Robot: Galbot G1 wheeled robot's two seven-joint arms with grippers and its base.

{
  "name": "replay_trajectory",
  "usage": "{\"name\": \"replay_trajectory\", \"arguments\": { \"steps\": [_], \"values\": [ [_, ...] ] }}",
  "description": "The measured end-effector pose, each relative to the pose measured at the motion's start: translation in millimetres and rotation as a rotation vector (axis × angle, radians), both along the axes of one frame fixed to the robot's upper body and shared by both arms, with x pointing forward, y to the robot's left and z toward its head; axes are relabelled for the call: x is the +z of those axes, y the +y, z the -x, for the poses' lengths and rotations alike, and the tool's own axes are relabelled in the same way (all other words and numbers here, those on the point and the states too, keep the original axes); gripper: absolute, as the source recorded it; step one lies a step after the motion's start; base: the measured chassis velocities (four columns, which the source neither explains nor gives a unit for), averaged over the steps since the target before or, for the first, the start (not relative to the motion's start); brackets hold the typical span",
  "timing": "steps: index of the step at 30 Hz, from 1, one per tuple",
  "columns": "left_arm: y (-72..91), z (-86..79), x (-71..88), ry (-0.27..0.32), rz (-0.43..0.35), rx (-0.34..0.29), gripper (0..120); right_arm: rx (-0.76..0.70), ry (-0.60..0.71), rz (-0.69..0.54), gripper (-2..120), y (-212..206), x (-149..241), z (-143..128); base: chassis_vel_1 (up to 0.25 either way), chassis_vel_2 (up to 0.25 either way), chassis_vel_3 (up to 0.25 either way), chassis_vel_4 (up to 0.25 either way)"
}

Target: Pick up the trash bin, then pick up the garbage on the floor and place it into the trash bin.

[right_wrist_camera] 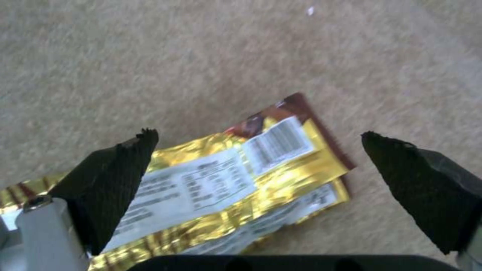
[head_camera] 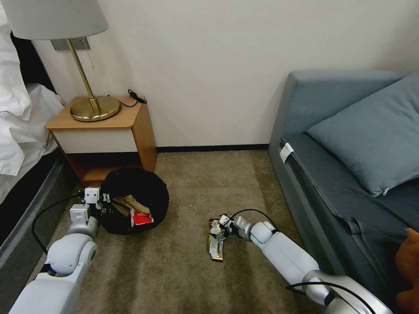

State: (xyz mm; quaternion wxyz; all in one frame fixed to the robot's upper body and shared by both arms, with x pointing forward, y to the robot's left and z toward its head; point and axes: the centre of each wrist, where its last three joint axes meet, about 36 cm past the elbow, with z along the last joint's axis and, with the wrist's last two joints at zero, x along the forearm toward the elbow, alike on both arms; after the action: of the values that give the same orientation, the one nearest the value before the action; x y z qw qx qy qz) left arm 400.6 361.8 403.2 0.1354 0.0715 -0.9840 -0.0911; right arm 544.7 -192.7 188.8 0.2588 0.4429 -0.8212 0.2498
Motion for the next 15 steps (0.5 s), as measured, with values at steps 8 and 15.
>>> {"name": "replay_trajectory", "arguments": {
  "steps": [8, 15],
  "values": [
    [0.0, 3.3, -3.4, 0.004, 0.002, -0.007, 5, 0.007, 0.027, 0.01, 100, 2, -11, 13, 0.0, 0.0, 0.0, 0.0],
    [0.4, 4.1, -3.3, 0.003, 0.001, -0.007, 5, 0.008, 0.03, 0.018, 100, 0, -13, 15, 0.0, 0.0, 0.0, 0.0]
  ]
}}
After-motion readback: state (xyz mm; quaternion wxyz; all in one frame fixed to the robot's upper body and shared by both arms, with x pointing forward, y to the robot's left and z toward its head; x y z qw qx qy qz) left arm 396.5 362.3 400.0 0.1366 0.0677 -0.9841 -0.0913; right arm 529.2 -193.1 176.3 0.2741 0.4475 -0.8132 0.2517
